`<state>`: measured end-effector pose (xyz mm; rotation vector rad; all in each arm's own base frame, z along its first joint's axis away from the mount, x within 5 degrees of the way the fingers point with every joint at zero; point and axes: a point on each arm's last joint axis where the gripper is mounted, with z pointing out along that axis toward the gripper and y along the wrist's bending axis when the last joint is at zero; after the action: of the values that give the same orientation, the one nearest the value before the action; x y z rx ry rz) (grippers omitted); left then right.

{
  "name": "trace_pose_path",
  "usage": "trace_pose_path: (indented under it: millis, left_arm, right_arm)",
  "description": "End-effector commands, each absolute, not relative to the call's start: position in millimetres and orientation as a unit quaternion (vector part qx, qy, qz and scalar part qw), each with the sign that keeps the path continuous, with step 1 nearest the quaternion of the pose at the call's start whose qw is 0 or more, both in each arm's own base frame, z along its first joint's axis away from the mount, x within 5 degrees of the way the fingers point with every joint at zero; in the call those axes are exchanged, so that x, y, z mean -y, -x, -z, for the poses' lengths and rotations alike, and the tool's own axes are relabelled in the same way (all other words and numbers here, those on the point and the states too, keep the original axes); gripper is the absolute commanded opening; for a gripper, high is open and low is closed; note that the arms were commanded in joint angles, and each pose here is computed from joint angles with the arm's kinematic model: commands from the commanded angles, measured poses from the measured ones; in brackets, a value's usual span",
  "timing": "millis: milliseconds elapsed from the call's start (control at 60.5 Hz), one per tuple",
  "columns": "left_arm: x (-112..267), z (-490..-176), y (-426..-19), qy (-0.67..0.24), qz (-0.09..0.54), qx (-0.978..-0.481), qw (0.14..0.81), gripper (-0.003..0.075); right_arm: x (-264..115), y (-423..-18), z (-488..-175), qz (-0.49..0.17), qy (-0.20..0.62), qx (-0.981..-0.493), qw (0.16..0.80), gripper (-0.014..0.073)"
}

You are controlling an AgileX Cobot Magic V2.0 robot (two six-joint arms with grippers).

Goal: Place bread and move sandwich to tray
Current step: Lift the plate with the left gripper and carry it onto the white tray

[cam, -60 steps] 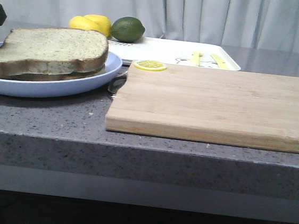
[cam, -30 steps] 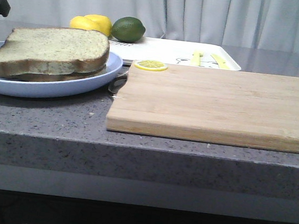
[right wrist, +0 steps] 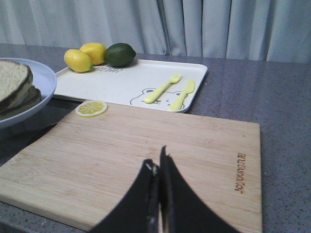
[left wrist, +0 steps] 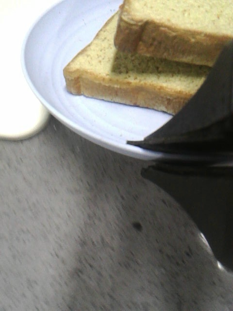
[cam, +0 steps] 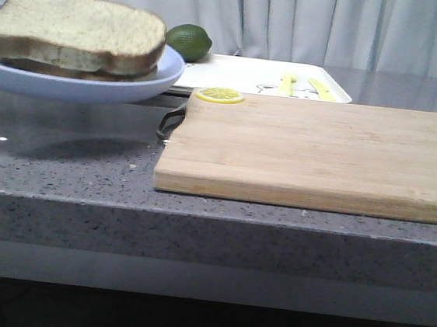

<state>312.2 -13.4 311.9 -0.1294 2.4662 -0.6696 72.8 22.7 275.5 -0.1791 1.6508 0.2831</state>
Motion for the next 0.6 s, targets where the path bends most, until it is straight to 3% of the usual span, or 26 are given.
trace_pose_path:
  millis: [0,364,579]
  left_arm:
    - [21,-347,-318,0.055,0.296,-0.891,0.34,-0.002]
    - [67,-368,-408,0.016,0.358,-0.88,0.312,-0.002]
    - [88,-366,-465,-0.002,0.34,-0.896,0.286,-0.002]
  right_arm:
    - [-21,-73,-292,-0.127,0.068,-0.696,0.703,-0.006]
    - [-21,-73,-292,-0.127,0.068,-0.696,0.703,-0.006]
    - [-21,-73,-292,-0.127,0.067,-0.695,0.704,-0.006]
